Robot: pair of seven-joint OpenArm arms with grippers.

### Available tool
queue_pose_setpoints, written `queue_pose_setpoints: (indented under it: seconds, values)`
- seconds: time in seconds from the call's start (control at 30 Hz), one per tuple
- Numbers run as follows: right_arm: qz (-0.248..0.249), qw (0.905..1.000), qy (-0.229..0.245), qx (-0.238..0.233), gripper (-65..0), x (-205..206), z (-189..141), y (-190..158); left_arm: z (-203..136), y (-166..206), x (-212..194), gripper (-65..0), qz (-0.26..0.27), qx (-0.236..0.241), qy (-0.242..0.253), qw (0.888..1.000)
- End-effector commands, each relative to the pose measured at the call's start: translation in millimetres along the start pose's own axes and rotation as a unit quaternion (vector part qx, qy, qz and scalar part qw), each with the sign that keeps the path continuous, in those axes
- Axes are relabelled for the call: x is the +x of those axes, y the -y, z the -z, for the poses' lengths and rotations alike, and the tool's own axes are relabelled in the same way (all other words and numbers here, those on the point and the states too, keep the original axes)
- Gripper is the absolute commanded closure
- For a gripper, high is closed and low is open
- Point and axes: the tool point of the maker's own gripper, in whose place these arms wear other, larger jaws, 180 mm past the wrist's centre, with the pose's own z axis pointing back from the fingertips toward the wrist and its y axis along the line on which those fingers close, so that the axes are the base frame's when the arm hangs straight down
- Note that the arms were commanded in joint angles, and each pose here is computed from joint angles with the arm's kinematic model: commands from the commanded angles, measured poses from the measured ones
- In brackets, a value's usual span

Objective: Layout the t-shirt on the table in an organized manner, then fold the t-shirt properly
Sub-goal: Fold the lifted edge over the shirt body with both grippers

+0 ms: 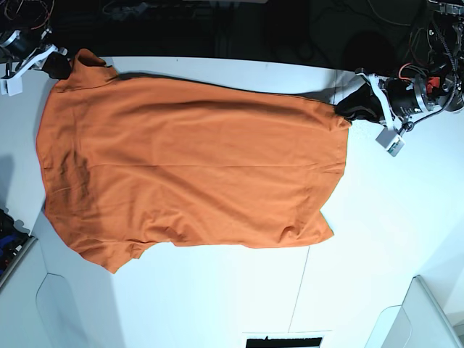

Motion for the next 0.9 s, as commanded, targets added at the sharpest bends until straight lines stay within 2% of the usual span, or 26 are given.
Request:
queue_pose_setpoints:
  seconds: [0.0, 0.13, 0.37, 0.53, 0.87]
  values:
    - [-0.018, 0.9996, 0.020, 0.006, 0.0, 14.5, -5.8, -2.4, -6.4, 0.5, 13.6, 0.0, 0.018, 0.001, 0.016, 1.000]
    - [-0.031, 0.9988, 0.038, 0.007, 0.0, 26.0, -7.6, -6.5, -6.7, -0.2, 16.1, 0.0, 0.025, 0.006, 0.020, 0.999]
    - [-0.057, 0.9954, 0.077, 0.006, 0.0, 65.7, -3.2, -9.9, -8.2, -22.5, 19.9, 0.0, 0.067, 0.066, 0.027, 0.995]
    - [-0.068, 0.9924, 0.102, 0.005, 0.0, 91.2, 1.8, -12.9, -6.9, -34.3, 20.2, 0.0, 0.055, 0.074, 0.028, 0.995]
    - [-0.046, 0.9878, 0.148, 0.019, 0.0, 130.8, 16.9, -11.4, -6.5, -68.4, 50.4, 0.0, 0.036, 0.097, 0.063, 0.993]
